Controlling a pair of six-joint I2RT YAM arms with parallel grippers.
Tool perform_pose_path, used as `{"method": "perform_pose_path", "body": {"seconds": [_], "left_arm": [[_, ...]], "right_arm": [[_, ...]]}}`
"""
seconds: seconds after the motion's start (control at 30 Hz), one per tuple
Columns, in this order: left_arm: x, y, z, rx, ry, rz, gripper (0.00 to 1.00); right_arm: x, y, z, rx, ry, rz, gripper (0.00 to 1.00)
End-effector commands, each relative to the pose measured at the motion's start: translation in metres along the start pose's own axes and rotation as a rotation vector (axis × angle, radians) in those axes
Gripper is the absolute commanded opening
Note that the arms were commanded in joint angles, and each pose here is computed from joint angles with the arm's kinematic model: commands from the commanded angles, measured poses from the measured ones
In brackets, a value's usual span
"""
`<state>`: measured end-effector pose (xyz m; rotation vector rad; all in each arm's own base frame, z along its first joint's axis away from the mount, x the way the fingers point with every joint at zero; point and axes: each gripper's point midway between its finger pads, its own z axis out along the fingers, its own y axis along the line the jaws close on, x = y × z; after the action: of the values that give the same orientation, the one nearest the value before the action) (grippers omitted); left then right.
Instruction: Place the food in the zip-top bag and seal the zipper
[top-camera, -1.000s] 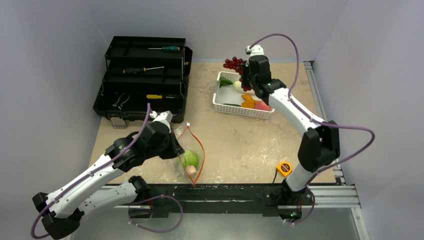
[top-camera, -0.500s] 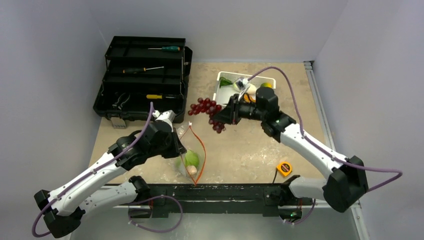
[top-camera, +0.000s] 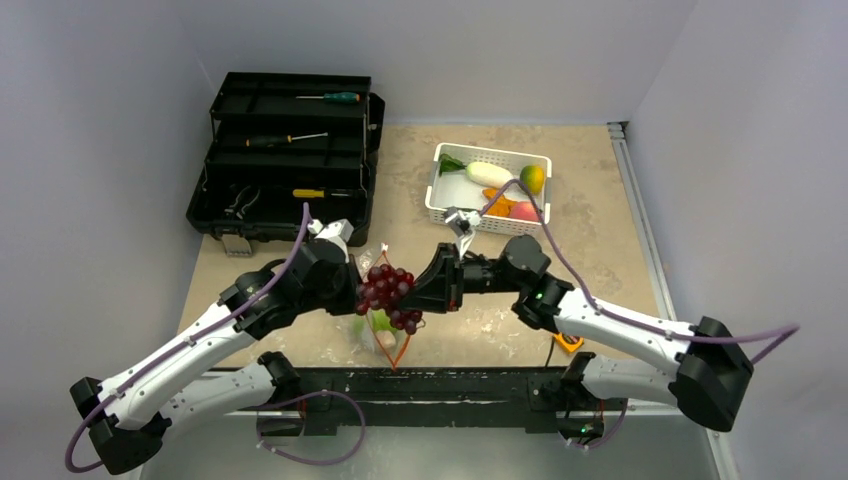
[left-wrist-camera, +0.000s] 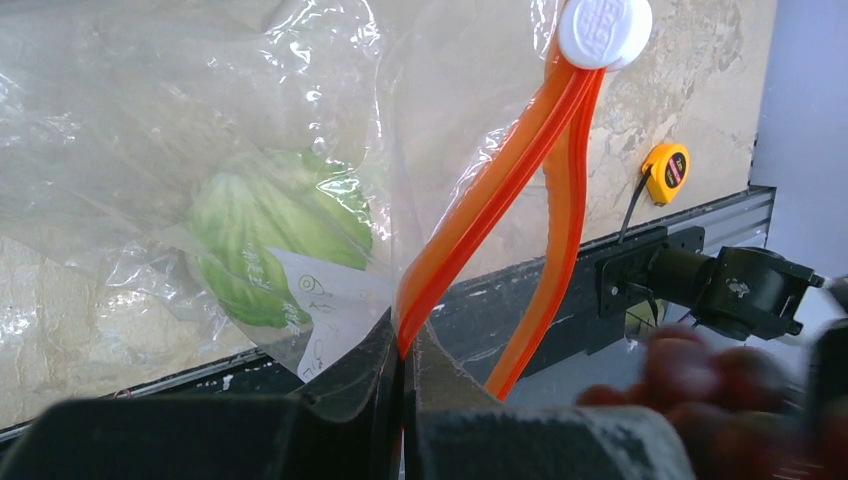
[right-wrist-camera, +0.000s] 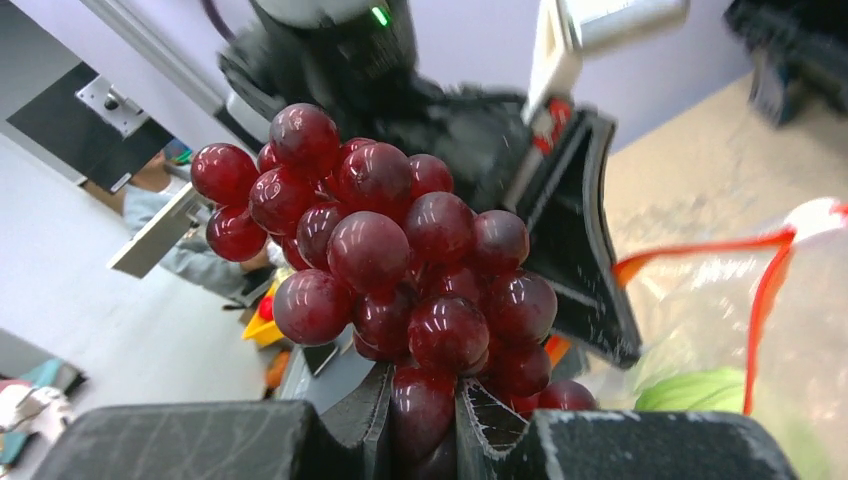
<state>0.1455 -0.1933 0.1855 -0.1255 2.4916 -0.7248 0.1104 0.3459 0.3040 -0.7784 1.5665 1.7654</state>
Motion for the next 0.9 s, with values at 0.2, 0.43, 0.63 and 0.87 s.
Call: {"method": "perform_pose_path", "body": {"seconds": [0.2, 0.43, 0.63, 0.87], "left_arm": [[-0.004, -0.012, -0.007, 0.053, -0.016, -0.022, 0.0], [-0.006, -0.015, -0.01, 0.068, -0.022, -0.026, 0.0], [-0.006, -0.017, -0.008, 0.072, -0.015, -0.026, 0.0], [-0.006, -0.018, -0.008, 0.076, -0.014, -0.03, 0.0]], "right_arm": [[0.008, -0.023, 0.024, 0.049, -0.093, 0.014, 0.0], [0.029, -0.051, 0.027, 0.136, -0.065, -0.025, 0.05], [0.028, -0.074, 0.037, 0.263, -0.048, -0.079, 0.15], [0.024, -0.092, 0.052, 0.34, -0.009, -0.134, 0.28]]}}
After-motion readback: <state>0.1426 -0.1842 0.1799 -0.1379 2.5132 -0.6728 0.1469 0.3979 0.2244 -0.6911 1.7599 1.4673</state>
